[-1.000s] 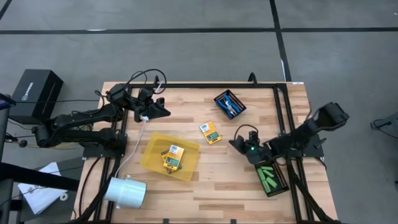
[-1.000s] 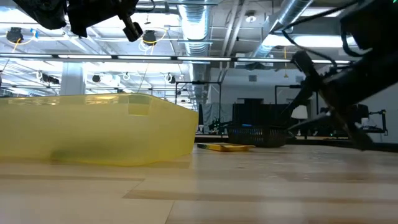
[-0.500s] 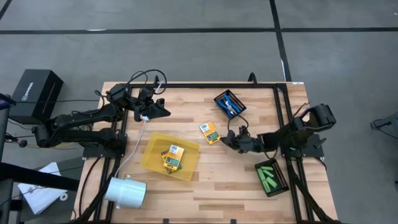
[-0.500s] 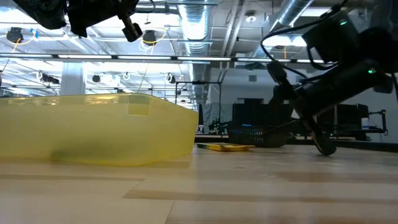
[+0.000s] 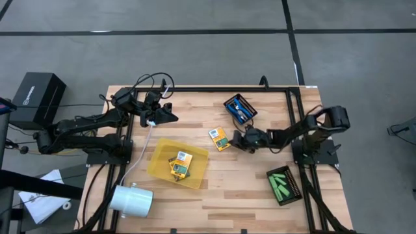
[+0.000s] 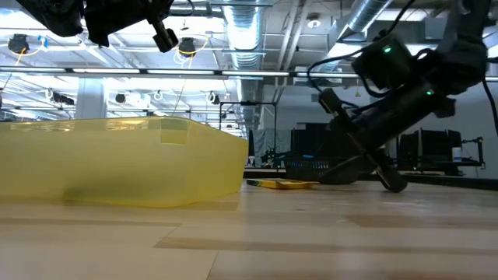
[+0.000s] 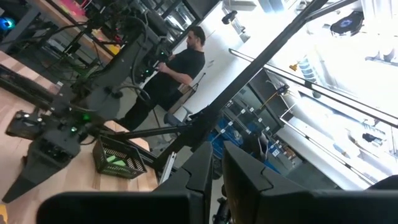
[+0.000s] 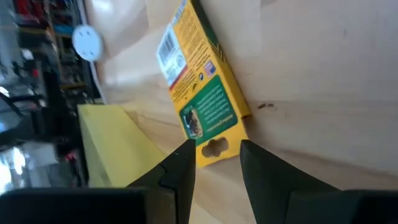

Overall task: Pick & Place School Supplies
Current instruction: Put the pack of crayon into the yellow bin

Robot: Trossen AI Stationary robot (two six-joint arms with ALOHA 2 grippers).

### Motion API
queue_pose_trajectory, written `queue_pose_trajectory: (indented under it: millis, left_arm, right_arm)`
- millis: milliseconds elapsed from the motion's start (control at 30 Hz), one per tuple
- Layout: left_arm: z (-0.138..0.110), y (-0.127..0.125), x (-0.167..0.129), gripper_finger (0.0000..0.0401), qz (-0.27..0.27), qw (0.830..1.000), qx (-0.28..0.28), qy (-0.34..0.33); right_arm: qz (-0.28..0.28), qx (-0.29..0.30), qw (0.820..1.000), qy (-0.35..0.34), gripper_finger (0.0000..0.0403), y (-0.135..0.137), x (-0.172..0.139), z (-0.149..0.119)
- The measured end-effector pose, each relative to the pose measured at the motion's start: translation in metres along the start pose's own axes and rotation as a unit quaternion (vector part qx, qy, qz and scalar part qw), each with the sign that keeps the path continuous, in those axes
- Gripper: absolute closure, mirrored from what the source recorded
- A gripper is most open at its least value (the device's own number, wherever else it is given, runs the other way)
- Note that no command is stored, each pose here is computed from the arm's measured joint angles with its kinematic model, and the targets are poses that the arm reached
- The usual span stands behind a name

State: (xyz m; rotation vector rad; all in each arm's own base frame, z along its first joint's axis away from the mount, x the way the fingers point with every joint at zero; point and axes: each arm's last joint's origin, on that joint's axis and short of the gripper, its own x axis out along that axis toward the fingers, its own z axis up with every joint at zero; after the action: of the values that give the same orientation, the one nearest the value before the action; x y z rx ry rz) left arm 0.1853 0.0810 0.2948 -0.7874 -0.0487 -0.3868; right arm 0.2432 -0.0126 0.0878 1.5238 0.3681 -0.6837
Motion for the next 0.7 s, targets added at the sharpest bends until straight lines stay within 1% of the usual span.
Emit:
queue_pose_trajectory:
  millis: [133,233,333,467,700]
  left_arm:
    - [0.000,0.000,0.000,0.0371,0.000,1.000,0.000,0.000]
    - [0.000,0.000,0.000,0.0371,-0.001,1.000,0.000,0.001]
    - [0.000,0.000,0.000,0.0371,-0.001,1.000,0.001,0.002]
    - [0.000,0.000,0.000,0.0371,-0.002,1.000,0.010,0.002]
    - [0.000,0.000,0.000,0.0371,-0.002,1.000,0.014,0.002]
  right_arm:
    - [-0.031,-0.030,0.999,0.030,0.0285,0.004,0.004,0.011]
    - [-0.067,-0.053,0.995,0.050,0.0285,0.004,0.002,0.022]
    - [-0.081,-0.071,0.992,0.061,0.0285,0.007,-0.006,0.033]
    - [-0.077,-0.073,0.993,0.059,0.0285,0.010,-0.012,0.040]
    - [-0.071,-0.074,0.992,0.071,0.0285,0.009,-0.007,0.035]
